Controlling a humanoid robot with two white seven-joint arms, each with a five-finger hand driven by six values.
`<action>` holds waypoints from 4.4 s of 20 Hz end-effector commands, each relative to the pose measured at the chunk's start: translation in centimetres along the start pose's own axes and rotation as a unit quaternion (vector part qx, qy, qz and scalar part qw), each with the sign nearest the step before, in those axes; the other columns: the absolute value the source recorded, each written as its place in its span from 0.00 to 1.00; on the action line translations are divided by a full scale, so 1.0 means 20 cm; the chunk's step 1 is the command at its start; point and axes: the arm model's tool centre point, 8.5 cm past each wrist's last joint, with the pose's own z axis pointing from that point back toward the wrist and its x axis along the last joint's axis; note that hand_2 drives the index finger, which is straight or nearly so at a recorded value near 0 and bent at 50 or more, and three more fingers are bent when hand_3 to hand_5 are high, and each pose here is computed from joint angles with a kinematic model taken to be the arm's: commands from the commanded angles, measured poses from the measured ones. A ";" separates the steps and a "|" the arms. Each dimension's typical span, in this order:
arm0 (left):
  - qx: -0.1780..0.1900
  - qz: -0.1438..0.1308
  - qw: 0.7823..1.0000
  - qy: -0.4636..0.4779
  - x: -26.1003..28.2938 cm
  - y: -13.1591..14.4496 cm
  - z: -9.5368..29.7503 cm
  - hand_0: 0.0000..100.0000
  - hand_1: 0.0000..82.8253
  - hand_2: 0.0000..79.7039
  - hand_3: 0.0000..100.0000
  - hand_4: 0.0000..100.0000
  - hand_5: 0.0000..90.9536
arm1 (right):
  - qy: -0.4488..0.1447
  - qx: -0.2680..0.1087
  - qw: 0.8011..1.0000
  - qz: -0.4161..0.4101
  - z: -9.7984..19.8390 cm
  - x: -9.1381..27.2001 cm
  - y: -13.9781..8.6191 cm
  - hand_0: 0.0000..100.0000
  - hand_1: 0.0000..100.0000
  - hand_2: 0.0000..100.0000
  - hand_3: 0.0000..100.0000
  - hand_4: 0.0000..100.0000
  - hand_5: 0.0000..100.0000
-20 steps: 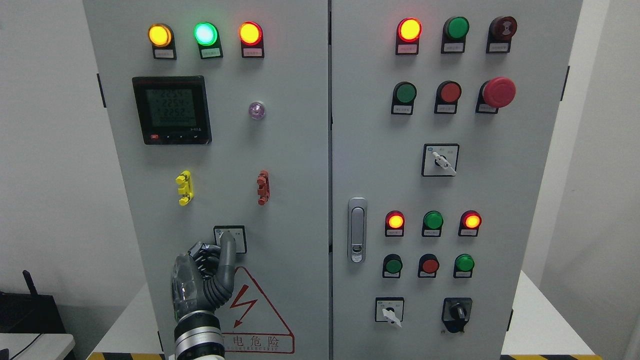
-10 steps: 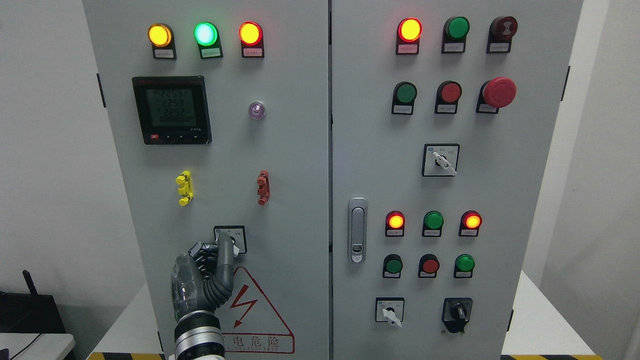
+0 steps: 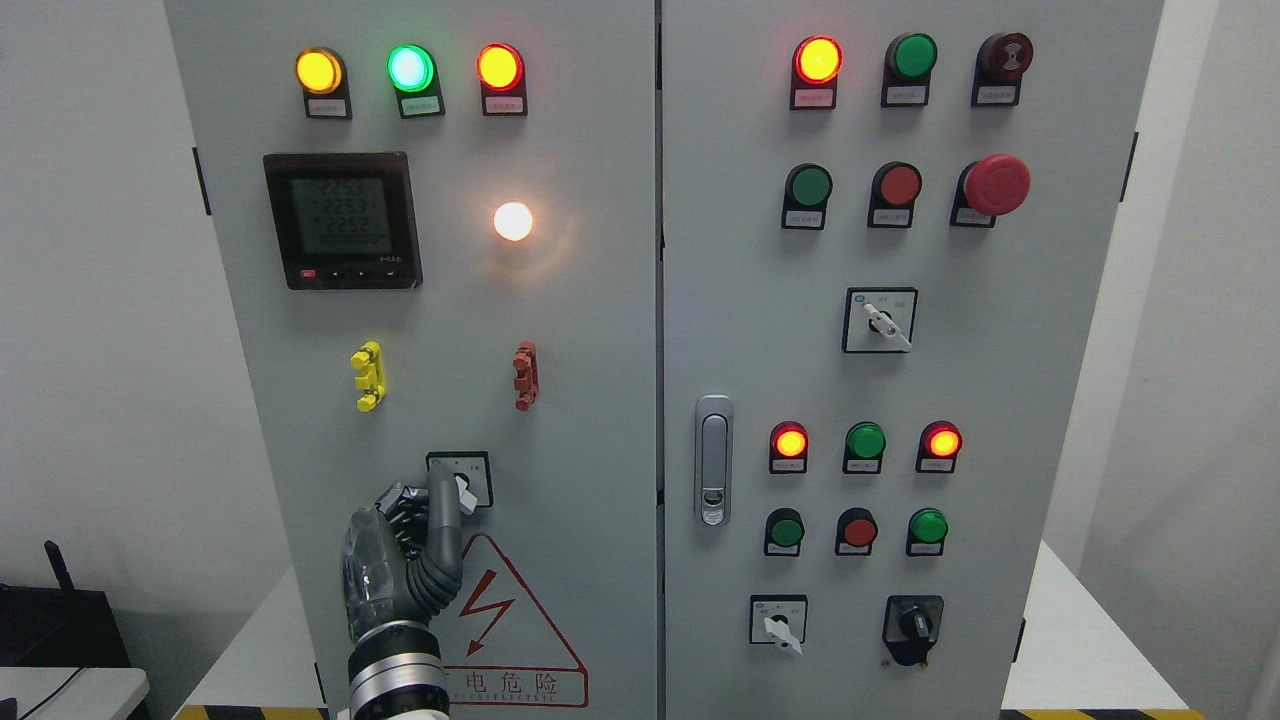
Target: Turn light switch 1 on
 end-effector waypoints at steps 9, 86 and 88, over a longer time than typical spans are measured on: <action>-0.006 0.004 1.000 -0.006 0.01 0.00 0.00 0.45 0.17 0.81 0.93 0.91 0.87 | 0.000 0.002 1.000 -0.003 0.00 0.00 0.00 0.12 0.39 0.00 0.00 0.00 0.00; -0.147 -0.046 0.678 0.718 -2.19 1.34 2.82 0.27 0.08 0.00 0.00 0.08 0.00 | 0.000 0.002 1.000 -0.003 0.00 0.00 0.00 0.12 0.39 0.00 0.00 0.00 0.00; -0.193 -0.055 0.646 0.737 -2.19 1.26 2.88 0.27 0.09 0.00 0.00 0.05 0.00 | 0.000 0.002 1.000 -0.003 0.00 0.00 0.00 0.12 0.39 0.00 0.00 0.00 0.00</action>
